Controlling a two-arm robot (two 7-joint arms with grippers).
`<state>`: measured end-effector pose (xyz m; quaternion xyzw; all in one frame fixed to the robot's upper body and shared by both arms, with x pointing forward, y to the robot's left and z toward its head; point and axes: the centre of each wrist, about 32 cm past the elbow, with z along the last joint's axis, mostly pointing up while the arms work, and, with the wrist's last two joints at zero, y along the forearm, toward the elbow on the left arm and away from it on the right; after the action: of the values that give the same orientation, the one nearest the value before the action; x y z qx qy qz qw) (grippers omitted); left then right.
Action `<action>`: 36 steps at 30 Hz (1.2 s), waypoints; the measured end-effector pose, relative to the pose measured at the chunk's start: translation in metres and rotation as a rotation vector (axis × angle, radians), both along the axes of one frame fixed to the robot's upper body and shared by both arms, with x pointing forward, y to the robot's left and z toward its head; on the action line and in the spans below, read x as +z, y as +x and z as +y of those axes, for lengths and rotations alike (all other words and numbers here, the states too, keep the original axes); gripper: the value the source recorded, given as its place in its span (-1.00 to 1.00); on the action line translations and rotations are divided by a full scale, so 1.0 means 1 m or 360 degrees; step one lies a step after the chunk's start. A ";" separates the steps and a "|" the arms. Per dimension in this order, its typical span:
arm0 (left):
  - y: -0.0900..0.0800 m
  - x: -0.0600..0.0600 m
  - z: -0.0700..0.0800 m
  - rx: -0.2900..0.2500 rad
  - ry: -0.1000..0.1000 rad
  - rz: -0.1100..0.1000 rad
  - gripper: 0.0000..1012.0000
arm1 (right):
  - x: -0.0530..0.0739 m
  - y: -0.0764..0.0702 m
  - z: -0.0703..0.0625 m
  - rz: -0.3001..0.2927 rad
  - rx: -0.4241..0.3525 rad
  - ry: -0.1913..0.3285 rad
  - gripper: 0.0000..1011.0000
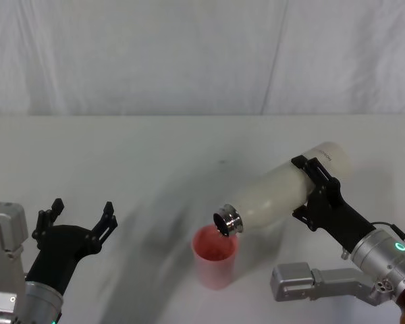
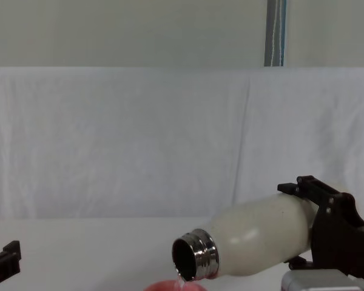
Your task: Grasp the thermos with one hand and pour water into the cup lid.
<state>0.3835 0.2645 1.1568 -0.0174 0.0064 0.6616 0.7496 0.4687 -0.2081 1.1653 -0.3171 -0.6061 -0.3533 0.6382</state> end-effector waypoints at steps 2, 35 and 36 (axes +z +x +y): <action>0.000 0.000 0.000 0.0000 0.0000 0.0000 0.98 | 0.000 0.000 0.000 0.0000 -0.0002 -0.0003 0.90; 0.000 0.000 0.000 0.0000 0.0000 0.0000 0.98 | -0.002 0.000 -0.001 -0.0003 -0.0010 -0.0008 0.90; 0.000 0.000 0.000 0.0000 0.0000 0.0000 0.98 | -0.002 0.000 -0.001 -0.0003 -0.0009 -0.0008 0.90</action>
<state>0.3835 0.2645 1.1568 -0.0174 0.0064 0.6616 0.7496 0.4687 -0.2094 1.1633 -0.3202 -0.6065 -0.3539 0.6359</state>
